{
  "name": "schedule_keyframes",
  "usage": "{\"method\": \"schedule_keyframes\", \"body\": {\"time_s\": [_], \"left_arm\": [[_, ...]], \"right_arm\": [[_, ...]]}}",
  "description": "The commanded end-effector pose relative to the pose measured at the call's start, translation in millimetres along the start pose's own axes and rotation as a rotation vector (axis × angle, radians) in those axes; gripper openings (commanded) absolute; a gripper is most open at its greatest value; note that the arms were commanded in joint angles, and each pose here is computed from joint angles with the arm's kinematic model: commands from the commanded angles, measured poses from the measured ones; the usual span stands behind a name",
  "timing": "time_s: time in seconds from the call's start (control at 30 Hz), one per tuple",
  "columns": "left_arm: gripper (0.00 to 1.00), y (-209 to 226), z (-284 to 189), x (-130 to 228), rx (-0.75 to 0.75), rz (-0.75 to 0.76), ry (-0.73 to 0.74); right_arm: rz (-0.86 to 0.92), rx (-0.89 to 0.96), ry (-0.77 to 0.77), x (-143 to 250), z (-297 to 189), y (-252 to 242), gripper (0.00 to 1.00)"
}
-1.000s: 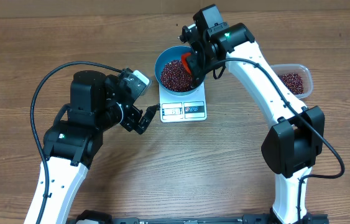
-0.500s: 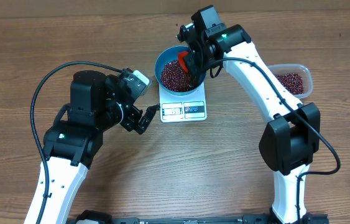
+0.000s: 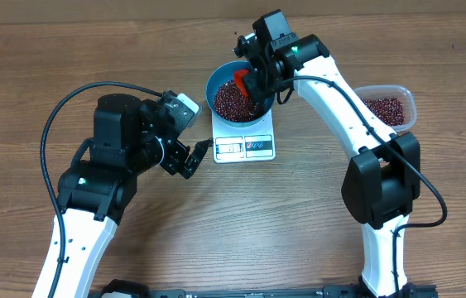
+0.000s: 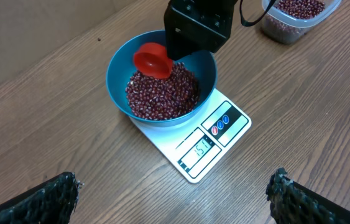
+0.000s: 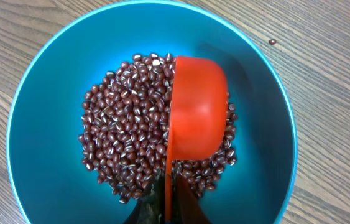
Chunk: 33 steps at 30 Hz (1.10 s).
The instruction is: Scoop item into bowl and weigh 150g on scale
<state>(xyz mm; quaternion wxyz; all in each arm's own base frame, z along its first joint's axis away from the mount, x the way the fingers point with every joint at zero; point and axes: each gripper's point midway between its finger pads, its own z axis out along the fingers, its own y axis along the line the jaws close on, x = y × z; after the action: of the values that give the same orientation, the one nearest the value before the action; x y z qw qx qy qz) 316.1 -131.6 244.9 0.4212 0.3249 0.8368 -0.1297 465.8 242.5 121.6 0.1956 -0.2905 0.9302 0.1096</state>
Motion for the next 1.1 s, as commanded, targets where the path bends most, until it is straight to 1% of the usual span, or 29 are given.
{"method": "schedule_keyframes", "body": {"time_s": [0.0, 0.53, 0.77, 0.83, 1.07], "left_arm": [[0.99, -0.3, 0.6, 0.2, 0.009, -0.018, -0.003], [1.0, -0.3, 0.6, 0.1, 0.009, -0.018, -0.003], [0.99, -0.3, 0.6, 0.2, 0.009, -0.018, -0.003], [1.0, -0.3, 0.6, 0.1, 0.009, -0.018, -0.003], [1.0, -0.3, 0.6, 0.1, 0.009, -0.018, -0.003]], "right_arm": [[0.004, -0.018, 0.031, 7.3, 12.5, 1.9, 0.04], [0.009, -0.093, 0.026, 3.3, 4.6, 20.2, 0.04], [0.024, -0.083, -0.022, -11.8, -20.2, 18.2, 0.04], [0.026, -0.083, -0.025, -11.5, -32.6, 18.8, 0.04], [0.027, -0.1, -0.025, -8.4, -51.7, 24.8, 0.04]]}}
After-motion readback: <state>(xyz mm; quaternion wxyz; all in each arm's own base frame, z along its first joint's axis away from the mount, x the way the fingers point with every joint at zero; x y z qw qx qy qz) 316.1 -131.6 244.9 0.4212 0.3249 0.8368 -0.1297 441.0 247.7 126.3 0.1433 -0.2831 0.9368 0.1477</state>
